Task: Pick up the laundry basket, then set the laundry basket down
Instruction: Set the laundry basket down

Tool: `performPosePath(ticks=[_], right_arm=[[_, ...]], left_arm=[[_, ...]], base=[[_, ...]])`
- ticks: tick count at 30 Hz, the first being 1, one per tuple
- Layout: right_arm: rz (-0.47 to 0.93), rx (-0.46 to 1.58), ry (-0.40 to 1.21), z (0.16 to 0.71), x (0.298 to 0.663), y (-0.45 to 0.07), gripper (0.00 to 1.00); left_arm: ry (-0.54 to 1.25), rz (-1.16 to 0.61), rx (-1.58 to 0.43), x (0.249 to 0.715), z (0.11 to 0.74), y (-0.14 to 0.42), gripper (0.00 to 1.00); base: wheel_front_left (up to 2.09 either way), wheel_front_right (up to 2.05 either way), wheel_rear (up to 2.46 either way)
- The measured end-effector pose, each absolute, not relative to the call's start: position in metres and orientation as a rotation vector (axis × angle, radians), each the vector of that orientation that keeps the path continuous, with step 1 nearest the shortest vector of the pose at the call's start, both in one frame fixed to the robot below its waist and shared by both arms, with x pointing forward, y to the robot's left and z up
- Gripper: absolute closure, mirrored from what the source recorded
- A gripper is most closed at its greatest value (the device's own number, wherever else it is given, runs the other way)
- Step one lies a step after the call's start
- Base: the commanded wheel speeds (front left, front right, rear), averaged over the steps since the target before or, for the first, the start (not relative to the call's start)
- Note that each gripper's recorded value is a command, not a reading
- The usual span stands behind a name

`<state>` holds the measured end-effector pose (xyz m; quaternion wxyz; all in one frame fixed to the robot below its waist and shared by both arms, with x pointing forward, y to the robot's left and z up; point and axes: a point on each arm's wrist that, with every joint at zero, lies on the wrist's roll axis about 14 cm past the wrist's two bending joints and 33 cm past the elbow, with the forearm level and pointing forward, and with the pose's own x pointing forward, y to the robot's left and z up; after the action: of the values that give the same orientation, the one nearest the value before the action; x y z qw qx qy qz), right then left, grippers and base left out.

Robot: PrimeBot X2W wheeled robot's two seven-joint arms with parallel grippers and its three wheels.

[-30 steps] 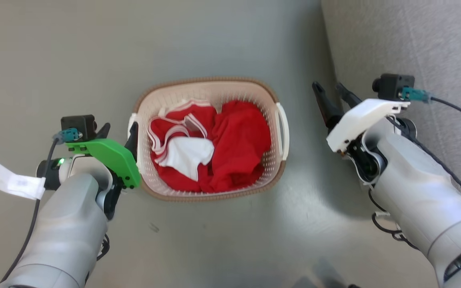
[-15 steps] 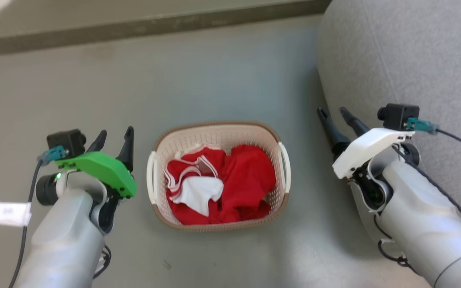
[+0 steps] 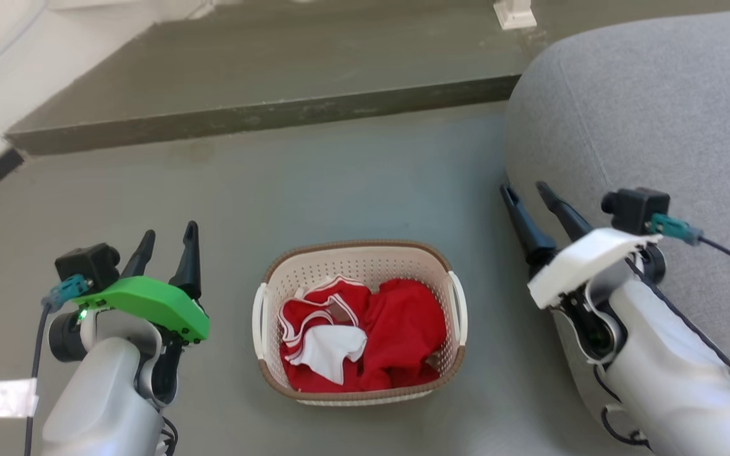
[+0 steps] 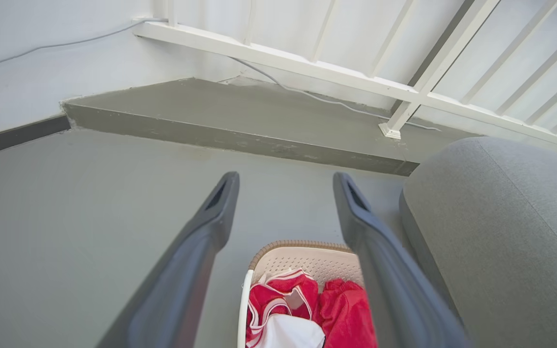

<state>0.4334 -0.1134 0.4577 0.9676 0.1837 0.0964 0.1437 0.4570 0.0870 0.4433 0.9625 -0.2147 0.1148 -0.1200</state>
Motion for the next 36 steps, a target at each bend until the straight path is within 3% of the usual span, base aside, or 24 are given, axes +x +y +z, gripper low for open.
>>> performPosePath(ticks=[21, 36], right_arm=[[0.205, 0.31, 0.076, 0.479, 0.401, -0.129, 0.0], [0.163, 0.272, 0.027, 0.487, 0.384, -0.137, 0.0]], left_arm=[[0.042, -0.141, -0.392, 0.423, 0.486, 0.127, 0.0], [-0.016, -0.162, -0.313, 0.399, 0.497, 0.122, 0.0]], base=[[0.0, 0.0, 0.0], [0.0, 0.0, 0.0]])
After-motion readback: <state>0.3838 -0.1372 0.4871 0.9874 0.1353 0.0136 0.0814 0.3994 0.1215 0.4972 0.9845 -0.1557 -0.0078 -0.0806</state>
